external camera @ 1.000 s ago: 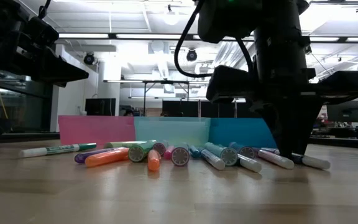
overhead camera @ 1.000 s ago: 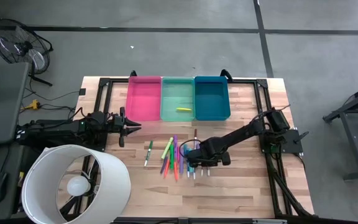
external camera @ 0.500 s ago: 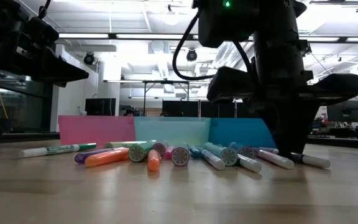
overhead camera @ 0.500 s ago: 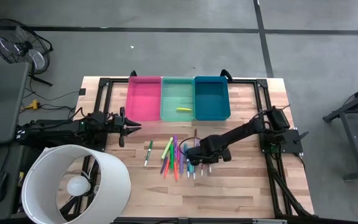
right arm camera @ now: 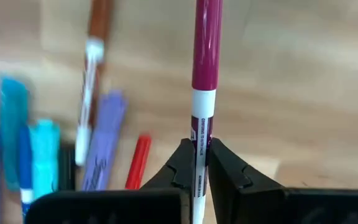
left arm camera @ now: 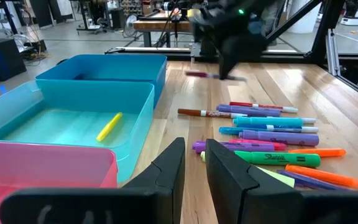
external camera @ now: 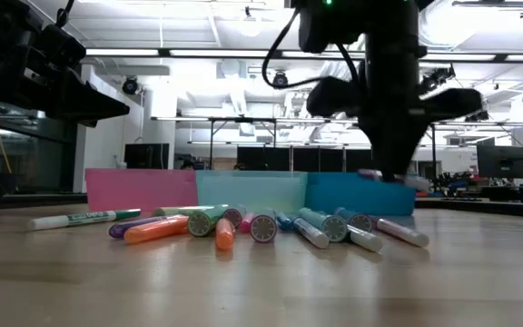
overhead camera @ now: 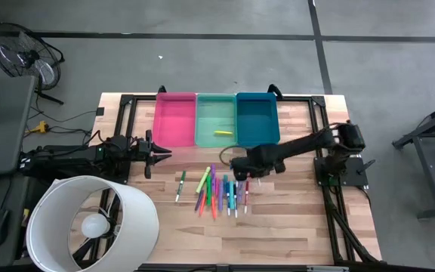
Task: Pick & Place Markers
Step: Put the dark pink highlighter into the blue bin
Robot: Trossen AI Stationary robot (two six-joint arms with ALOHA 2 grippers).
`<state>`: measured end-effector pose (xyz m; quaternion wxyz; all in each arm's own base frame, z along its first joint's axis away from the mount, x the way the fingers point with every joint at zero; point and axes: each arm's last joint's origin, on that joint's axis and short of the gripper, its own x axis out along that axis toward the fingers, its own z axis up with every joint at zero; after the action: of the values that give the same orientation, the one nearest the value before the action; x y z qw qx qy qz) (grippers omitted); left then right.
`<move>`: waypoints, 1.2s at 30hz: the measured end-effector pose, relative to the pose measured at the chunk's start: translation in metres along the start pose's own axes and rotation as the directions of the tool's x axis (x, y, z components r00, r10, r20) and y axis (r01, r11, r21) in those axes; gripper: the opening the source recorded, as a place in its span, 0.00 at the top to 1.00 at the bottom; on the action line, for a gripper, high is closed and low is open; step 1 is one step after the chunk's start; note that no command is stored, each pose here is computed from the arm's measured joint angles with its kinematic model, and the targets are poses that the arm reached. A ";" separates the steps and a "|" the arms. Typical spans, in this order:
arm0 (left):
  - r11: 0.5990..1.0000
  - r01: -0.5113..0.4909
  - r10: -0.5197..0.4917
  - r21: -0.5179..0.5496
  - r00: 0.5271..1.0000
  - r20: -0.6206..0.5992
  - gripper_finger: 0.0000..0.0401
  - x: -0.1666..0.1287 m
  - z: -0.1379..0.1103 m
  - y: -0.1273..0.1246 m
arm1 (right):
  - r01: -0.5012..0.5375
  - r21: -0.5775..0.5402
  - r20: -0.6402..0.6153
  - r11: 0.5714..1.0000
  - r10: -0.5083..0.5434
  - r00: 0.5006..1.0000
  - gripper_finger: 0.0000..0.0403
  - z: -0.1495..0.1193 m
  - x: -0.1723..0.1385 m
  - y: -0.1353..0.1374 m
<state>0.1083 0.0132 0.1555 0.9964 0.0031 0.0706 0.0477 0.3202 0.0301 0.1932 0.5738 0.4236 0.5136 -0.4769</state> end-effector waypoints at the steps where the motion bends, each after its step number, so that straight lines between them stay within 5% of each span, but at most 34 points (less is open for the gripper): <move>1: 1.000 0.000 0.000 0.000 1.000 0.000 0.85 0.000 0.000 0.000 | -0.007 -0.019 0.013 1.000 0.008 1.000 0.96 0.006 -0.004 -0.003; 10: 1.000 0.000 0.000 0.000 1.000 0.000 0.85 0.000 0.000 0.000 | -0.058 -0.189 0.082 0.980 0.075 0.994 0.96 0.069 -0.032 -0.029; 16: 1.000 0.000 0.000 0.000 1.000 0.000 0.85 0.000 0.000 0.000 | -0.039 -0.386 0.080 0.922 0.076 0.994 0.96 0.100 -0.033 -0.043; 22: 1.000 0.000 0.000 0.000 1.000 0.000 0.85 0.000 0.000 0.000 | 0.010 -0.648 0.091 0.762 0.065 0.994 0.96 0.124 -0.030 -0.055; 31: 1.000 0.000 0.000 0.000 1.000 0.000 0.85 0.000 0.000 0.000 | 0.021 -0.915 0.061 0.403 0.085 0.995 0.96 0.148 -0.028 -0.068; 36: 1.000 0.000 0.000 0.000 1.000 0.000 0.85 0.000 0.000 0.000 | 0.047 -0.946 0.083 0.321 0.098 0.992 0.96 0.160 -0.027 -0.074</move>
<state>0.1083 0.0132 0.1555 0.9964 0.0030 0.0706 0.0476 0.2769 -0.1369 0.2384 0.7513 -0.0126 0.6514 -0.1049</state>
